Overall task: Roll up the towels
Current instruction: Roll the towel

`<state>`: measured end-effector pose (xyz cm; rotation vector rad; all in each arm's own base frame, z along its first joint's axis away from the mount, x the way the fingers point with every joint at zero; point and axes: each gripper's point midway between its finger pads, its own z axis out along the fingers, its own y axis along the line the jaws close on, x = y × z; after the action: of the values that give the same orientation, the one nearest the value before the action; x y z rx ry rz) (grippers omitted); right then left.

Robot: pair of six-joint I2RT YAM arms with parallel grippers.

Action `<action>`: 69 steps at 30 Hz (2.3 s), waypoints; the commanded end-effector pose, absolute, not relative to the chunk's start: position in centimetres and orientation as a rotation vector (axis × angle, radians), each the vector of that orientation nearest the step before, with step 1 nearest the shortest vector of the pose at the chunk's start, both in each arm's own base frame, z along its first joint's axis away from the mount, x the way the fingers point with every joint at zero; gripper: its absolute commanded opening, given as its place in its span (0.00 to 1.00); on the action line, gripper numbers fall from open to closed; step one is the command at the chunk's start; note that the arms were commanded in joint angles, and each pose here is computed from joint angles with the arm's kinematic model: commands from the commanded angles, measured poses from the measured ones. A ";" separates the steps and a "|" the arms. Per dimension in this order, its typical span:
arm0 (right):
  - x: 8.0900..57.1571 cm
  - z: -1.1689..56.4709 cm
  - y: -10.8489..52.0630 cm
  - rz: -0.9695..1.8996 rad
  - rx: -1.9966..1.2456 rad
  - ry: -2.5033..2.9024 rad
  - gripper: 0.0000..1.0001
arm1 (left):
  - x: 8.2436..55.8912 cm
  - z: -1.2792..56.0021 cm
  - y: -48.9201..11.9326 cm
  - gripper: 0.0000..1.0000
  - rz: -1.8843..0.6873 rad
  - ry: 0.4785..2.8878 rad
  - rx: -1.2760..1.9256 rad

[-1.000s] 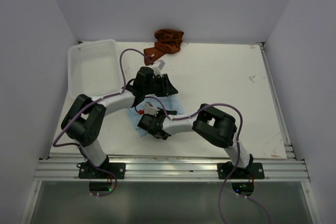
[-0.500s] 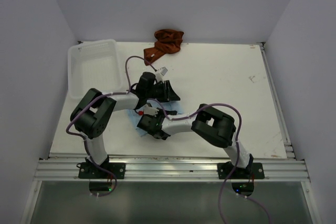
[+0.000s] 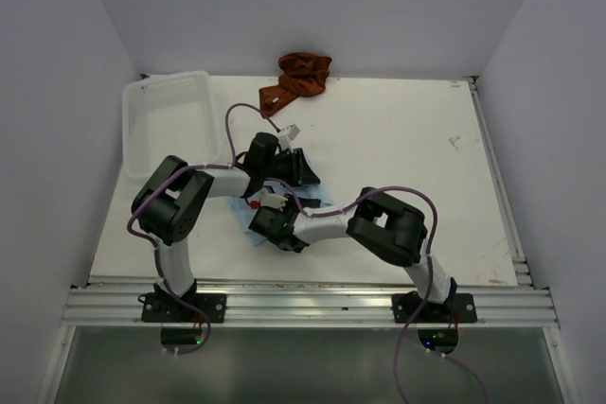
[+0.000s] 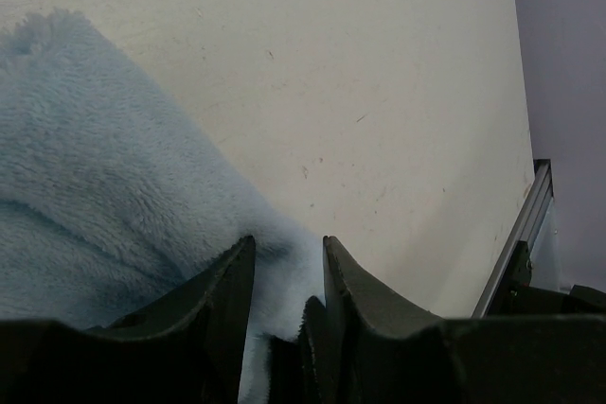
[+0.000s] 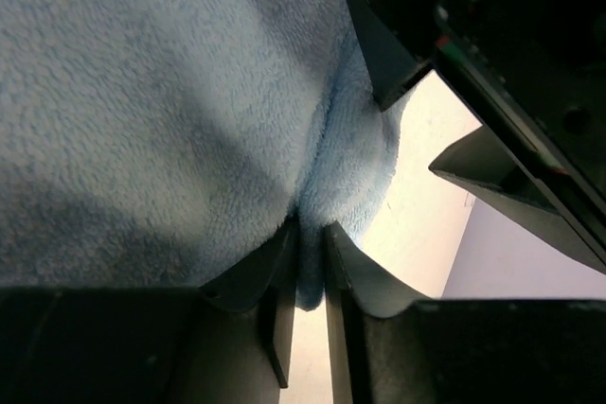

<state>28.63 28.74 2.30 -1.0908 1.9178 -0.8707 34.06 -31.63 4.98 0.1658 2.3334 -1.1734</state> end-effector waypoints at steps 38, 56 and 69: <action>23.3 10.4 25.4 -0.052 -0.657 2.070 0.53 | 36.0 2.1 -28.5 0.39 -0.962 2.371 0.119; 31.2 9.0 27.0 0.978 -0.123 2.315 0.56 | 35.3 2.9 -28.0 0.39 -0.948 2.353 0.139; 31.4 5.2 27.8 1.020 -0.087 2.375 0.57 | 34.7 3.3 -28.0 0.39 -0.969 2.342 0.135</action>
<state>30.65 27.04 4.64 -0.0757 2.4134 0.9729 35.17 -29.44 4.37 0.1459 2.3056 -1.0360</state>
